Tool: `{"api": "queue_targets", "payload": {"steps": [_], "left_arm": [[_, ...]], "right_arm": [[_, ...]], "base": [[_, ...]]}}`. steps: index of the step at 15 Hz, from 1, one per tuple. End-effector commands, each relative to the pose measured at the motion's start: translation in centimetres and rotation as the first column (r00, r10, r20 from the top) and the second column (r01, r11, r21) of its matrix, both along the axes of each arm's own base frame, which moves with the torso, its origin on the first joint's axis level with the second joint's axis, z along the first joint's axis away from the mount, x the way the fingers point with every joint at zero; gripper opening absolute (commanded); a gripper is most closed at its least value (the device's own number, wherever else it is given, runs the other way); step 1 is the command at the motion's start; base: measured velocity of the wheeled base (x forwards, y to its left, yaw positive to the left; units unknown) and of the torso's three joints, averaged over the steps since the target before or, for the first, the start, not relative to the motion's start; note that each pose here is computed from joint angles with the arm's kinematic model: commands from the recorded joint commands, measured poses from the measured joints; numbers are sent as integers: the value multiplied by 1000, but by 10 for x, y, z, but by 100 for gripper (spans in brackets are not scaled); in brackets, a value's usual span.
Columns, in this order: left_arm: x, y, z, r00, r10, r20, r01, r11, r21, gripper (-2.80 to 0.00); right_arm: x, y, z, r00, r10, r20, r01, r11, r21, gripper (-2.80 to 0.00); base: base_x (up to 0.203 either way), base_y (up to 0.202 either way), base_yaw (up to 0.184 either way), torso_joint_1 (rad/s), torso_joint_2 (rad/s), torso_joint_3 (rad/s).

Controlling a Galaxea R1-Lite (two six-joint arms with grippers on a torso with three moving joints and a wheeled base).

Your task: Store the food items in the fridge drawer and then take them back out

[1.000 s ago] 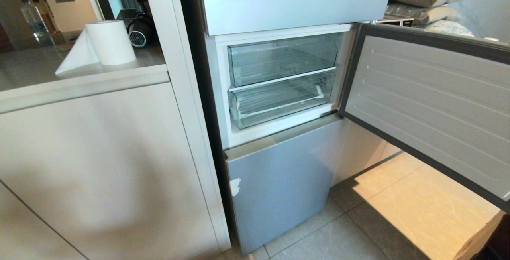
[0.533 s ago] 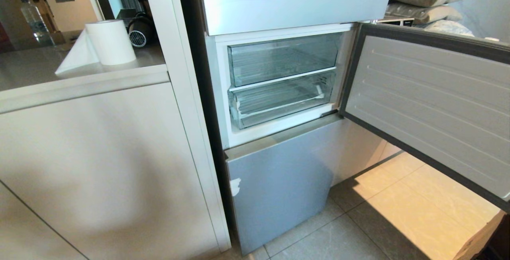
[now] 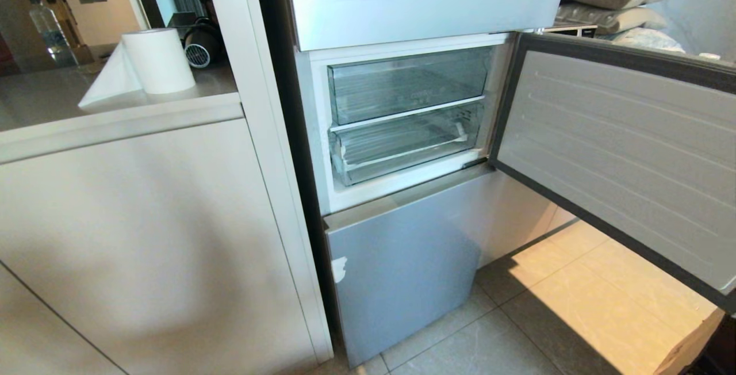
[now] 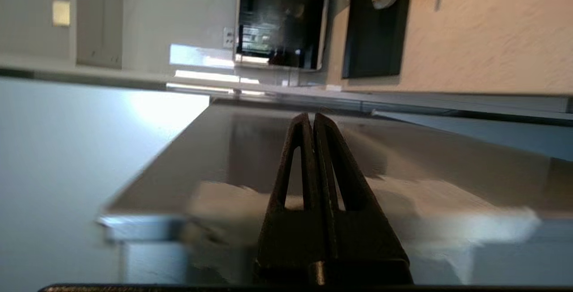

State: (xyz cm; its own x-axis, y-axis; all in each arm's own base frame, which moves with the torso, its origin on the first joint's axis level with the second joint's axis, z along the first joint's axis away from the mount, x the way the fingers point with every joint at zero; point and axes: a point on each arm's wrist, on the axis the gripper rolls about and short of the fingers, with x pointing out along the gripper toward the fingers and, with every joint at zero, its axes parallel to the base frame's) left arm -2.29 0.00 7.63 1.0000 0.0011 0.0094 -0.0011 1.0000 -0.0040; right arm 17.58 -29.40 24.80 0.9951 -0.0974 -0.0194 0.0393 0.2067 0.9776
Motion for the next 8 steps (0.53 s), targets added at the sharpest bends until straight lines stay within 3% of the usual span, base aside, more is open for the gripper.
{"api": "queue_targets", "payload": {"steps": [1, 3, 6, 8], "left_arm": [[0, 0, 0, 1000, 0, -2, 0, 1000, -1, -280], [0, 0, 0, 1000, 0, -2, 0, 1000, -1, -280], [0, 0, 0, 1000, 0, -2, 0, 1000, -1, -280], [0, 0, 0, 1000, 0, -1, 0, 1000, -1, -280]], "right_arm": [[-21, 29, 32, 999, -4, 45, 7, 997, -77, -280], [-40, 39, 65, 995, -27, 96, 41, 987, -155, -280], [-72, 44, 137, 970, -98, 225, 149, 962, -227, -280], [-84, 22, 142, 918, -275, 287, 343, 913, -220, -280]], "base": [[0, 0, 0, 0, 0, 0], [0, 0, 0, 0, 0, 0], [0, 0, 0, 0, 0, 0], [0, 0, 0, 0, 0, 0]]}}
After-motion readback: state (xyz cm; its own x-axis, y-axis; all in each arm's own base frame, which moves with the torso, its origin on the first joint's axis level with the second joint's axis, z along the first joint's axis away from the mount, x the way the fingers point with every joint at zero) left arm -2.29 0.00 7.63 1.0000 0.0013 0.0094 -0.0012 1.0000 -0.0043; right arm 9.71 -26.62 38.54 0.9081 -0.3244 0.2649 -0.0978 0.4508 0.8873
